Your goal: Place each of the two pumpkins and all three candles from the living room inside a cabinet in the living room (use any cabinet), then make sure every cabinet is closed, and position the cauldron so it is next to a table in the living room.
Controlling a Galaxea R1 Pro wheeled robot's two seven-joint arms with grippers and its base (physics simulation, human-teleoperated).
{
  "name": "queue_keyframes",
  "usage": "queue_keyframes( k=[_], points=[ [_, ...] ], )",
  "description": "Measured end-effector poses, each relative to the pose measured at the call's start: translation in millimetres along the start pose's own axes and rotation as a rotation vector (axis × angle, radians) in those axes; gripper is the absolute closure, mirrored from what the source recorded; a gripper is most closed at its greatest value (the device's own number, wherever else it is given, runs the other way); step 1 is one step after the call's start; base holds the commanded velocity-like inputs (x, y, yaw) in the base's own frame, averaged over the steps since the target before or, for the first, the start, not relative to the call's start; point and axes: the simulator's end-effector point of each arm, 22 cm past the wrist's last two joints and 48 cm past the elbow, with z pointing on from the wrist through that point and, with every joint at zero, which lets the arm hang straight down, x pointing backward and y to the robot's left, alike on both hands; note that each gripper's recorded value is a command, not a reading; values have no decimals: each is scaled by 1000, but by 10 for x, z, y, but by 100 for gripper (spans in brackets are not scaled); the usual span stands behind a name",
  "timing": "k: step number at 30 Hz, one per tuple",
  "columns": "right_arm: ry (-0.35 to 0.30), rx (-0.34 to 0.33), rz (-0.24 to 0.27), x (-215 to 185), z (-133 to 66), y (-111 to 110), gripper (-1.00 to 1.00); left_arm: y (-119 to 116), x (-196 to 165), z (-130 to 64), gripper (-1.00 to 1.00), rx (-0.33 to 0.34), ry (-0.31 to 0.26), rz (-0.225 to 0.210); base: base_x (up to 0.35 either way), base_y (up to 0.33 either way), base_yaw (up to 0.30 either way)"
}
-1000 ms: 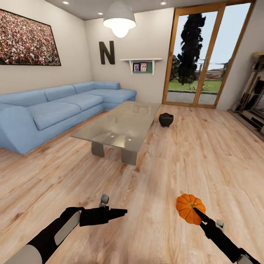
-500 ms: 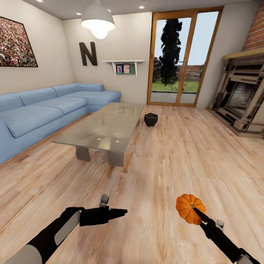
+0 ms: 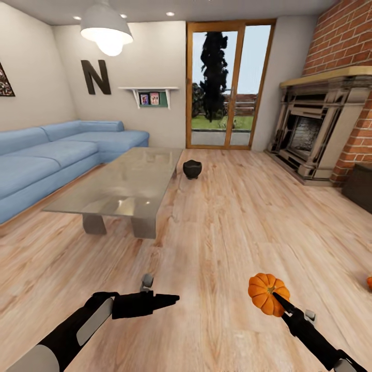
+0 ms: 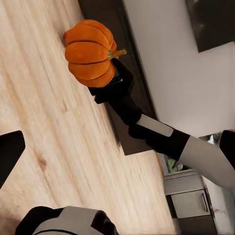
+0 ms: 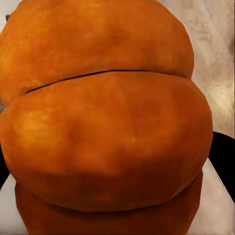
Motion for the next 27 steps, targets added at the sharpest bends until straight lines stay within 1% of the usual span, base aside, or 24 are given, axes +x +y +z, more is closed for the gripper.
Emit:
queue_keyframes(
  k=[27],
  points=[
    [-6,-14,-7,-33,3,75,100,-45,-27,-19,-100,-3,-5,14,0,0,-273]
  ],
)
